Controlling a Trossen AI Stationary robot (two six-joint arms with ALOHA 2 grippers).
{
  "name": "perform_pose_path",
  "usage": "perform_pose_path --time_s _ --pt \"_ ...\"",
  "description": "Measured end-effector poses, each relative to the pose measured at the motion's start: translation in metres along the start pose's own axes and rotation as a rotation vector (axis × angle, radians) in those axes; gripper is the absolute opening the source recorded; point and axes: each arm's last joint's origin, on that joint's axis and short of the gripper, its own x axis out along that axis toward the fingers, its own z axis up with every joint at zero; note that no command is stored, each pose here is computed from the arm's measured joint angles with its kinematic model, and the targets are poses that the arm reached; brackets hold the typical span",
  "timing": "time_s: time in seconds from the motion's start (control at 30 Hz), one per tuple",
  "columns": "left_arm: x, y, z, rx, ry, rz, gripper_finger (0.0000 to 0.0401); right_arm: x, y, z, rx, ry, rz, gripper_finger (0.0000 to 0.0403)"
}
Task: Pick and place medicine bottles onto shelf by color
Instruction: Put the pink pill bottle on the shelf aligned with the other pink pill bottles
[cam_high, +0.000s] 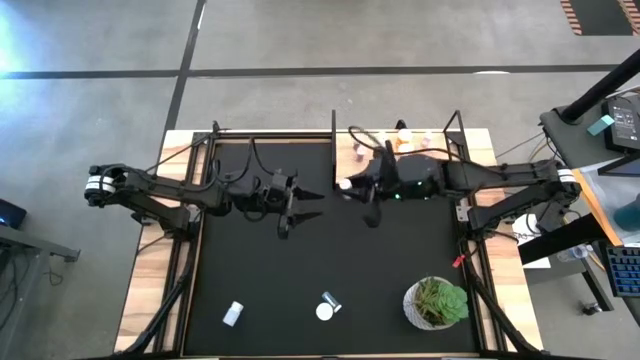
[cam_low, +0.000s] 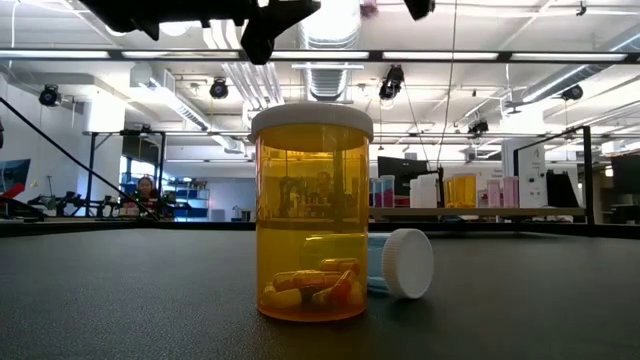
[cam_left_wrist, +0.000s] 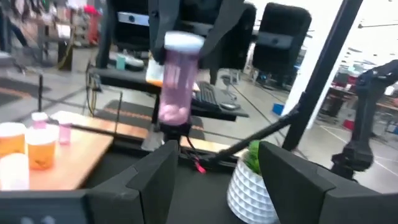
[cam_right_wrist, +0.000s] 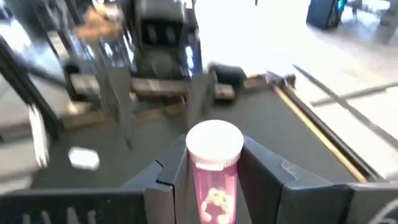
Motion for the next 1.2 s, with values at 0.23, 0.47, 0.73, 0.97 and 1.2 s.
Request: perform_pose_path --time_s 0.23,0.47,0.73,0.97,1.2 --pt "0.000 0.000 0.008 0.067 -0.088 0.056 0.0208 0.013 0.004 0.012 0.045 -0.181 0.024 0.0106" --pt "0.001 0.000 0.012 0.107 -0.105 0.093 0.0208 0.030 0.006 0.009 0.046 -0.195 0.027 0.0107" --pt "0.001 0.002 0.014 0.104 -0.123 0.166 0.0208 0.042 0.008 0.009 0.038 -0.255 0.035 0.0107" --pt "0.001 0.002 0.017 0.104 -0.135 0.179 0.0188 0.048 0.008 0.006 0.031 -0.246 0.030 0.0107" --pt "0.002 0.001 0.016 0.105 -0.129 0.159 0.0118 0.046 0.005 0.008 0.032 -0.254 0.022 0.0107"
